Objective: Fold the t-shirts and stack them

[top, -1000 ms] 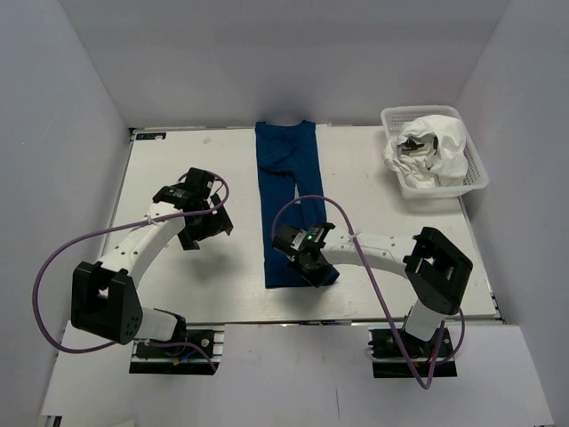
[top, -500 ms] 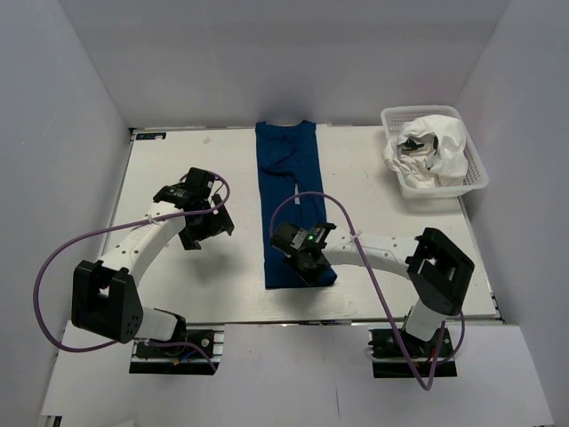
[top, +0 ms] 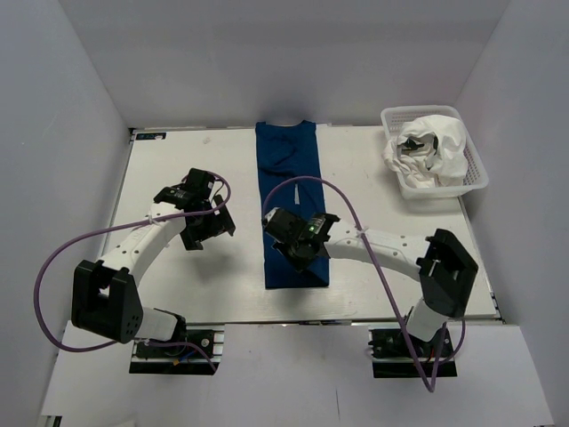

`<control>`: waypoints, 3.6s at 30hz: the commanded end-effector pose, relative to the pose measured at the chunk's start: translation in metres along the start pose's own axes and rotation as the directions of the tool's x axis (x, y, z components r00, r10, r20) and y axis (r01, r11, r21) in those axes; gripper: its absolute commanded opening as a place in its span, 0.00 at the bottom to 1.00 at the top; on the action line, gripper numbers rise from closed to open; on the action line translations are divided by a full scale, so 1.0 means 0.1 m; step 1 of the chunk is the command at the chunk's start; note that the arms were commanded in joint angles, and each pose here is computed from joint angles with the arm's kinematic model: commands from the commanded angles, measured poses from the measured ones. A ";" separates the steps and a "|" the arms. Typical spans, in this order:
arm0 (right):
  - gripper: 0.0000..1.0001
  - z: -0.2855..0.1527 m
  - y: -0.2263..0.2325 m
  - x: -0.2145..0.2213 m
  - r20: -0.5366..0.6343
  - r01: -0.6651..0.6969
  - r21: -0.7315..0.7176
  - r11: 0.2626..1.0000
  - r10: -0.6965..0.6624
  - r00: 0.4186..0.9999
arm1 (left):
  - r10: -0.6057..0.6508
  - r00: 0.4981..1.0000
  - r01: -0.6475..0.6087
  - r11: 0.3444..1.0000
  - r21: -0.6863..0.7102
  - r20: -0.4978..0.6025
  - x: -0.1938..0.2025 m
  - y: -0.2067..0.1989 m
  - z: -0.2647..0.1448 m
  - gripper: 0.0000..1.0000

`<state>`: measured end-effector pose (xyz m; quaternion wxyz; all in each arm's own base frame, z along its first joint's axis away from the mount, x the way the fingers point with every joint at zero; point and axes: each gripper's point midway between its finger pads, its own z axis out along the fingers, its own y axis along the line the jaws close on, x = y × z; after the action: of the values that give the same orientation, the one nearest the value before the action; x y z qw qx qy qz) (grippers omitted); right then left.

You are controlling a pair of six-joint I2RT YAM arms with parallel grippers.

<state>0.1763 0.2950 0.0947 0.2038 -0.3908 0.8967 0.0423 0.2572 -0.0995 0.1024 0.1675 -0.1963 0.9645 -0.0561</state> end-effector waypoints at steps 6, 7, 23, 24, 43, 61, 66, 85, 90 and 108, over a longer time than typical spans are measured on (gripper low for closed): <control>0.00 0.28 0.11 -0.01 -0.058 0.096 -0.026 0.995 -0.098 0.994 | 0.017 1.000 -0.017 1.000 0.014 -0.010 0.02 -0.02 0.01 1.00; 0.00 0.32 0.12 0.01 -0.071 0.102 -0.032 0.994 -0.104 0.992 | 0.017 1.000 -0.017 1.000 0.008 -0.017 0.04 -0.01 0.00 1.00; 0.78 0.16 0.36 -0.38 0.110 0.067 -0.178 0.982 -0.048 0.993 | 0.059 0.996 -0.057 0.998 0.031 -0.070 0.13 -0.03 0.03 1.00; 0.90 0.11 0.33 -0.41 0.131 0.058 -0.180 0.982 -0.035 0.991 | 0.068 0.995 -0.066 0.997 0.032 -0.070 0.13 -0.03 0.03 1.00; 0.86 0.08 -0.33 0.63 -0.185 -0.563 -0.237 0.792 0.532 0.826 | 0.342 0.889 -0.187 0.877 0.443 -0.303 1.39 -0.73 0.07 0.96; 0.44 0.46 -0.32 0.98 -0.332 -0.617 -0.231 0.753 0.535 0.777 | 0.438 0.812 -0.334 0.891 0.308 -0.385 1.73 -0.76 0.53 0.65; 0.19 0.53 -0.38 1.04 -0.336 -0.614 -0.187 0.767 0.537 0.774 | 0.433 0.815 -0.340 0.895 0.288 -0.384 1.76 -0.71 0.57 0.45; 0.00 0.24 -0.42 1.27 -0.304 -0.579 -0.157 0.800 0.519 0.799 | 0.400 0.828 -0.336 0.915 0.223 -0.394 1.75 -0.58 0.52 0.00; 0.00 0.07 -0.35 1.18 -0.296 -0.578 -0.213 0.788 0.512 0.806 | 0.372 0.859 -0.276 0.915 0.294 -0.351 1.76 -0.67 0.20 0.00; 0.00 -0.05 -0.78 0.30 -0.117 -0.481 -0.140 0.865 0.468 0.876 | 0.394 0.914 -0.355 0.894 0.275 -0.101 0.90 -1.36 -0.06 0.00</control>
<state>0.1817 0.2156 0.0729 0.0690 -0.1650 0.9689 0.1709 0.1880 -0.2585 0.0779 0.0506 0.0295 0.9832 -0.1731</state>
